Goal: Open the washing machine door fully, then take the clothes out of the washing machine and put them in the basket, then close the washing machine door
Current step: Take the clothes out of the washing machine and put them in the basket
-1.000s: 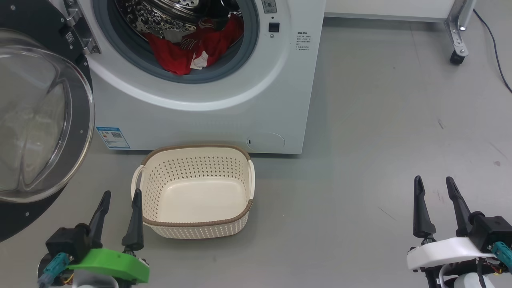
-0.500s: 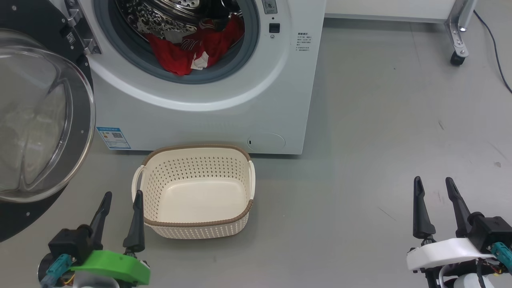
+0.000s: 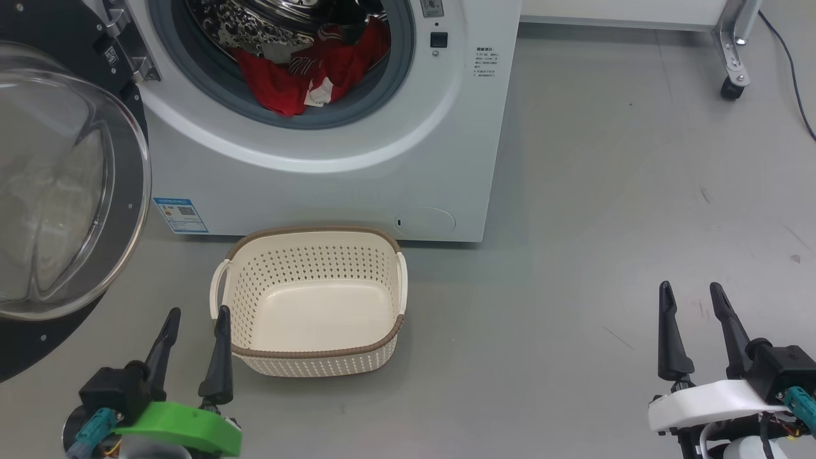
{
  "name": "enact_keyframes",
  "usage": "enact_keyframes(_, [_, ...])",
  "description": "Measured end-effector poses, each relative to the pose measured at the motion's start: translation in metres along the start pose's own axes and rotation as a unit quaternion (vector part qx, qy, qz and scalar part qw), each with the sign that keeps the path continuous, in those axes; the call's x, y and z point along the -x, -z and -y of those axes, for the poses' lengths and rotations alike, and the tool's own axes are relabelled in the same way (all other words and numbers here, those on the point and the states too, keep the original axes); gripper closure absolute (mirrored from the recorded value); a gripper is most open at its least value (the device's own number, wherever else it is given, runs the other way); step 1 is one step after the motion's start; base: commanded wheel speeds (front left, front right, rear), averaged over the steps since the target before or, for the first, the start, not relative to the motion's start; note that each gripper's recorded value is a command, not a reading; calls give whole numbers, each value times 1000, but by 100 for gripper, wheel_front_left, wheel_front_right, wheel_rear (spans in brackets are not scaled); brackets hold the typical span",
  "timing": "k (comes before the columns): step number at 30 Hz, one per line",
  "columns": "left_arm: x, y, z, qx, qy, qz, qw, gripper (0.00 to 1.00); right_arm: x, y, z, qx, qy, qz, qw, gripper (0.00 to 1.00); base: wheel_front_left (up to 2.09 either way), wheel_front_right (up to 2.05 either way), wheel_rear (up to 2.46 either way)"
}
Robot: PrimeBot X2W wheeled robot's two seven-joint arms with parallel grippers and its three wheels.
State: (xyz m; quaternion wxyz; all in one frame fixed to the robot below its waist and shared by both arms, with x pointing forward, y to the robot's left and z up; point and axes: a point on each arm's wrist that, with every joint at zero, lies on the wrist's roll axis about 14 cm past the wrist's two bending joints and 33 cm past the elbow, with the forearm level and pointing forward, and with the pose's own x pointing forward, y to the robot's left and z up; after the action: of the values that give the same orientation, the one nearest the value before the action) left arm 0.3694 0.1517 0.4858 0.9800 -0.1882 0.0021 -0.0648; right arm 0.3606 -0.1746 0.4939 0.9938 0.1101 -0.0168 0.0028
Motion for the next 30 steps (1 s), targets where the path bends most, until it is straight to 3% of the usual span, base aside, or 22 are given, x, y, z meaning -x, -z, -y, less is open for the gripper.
enact_keyframes(16, [-4, -1, 6, 15, 6, 5, 1000, 0, -2, 3, 1, -1, 2, -4, 1000, 0, 30, -30, 0])
enact_keyframes(30, [-3, -1, 2, 13, 2, 4, 1000, 0, -4, 7, -2, -3, -1, -10, 1000, 0, 92, -92, 0])
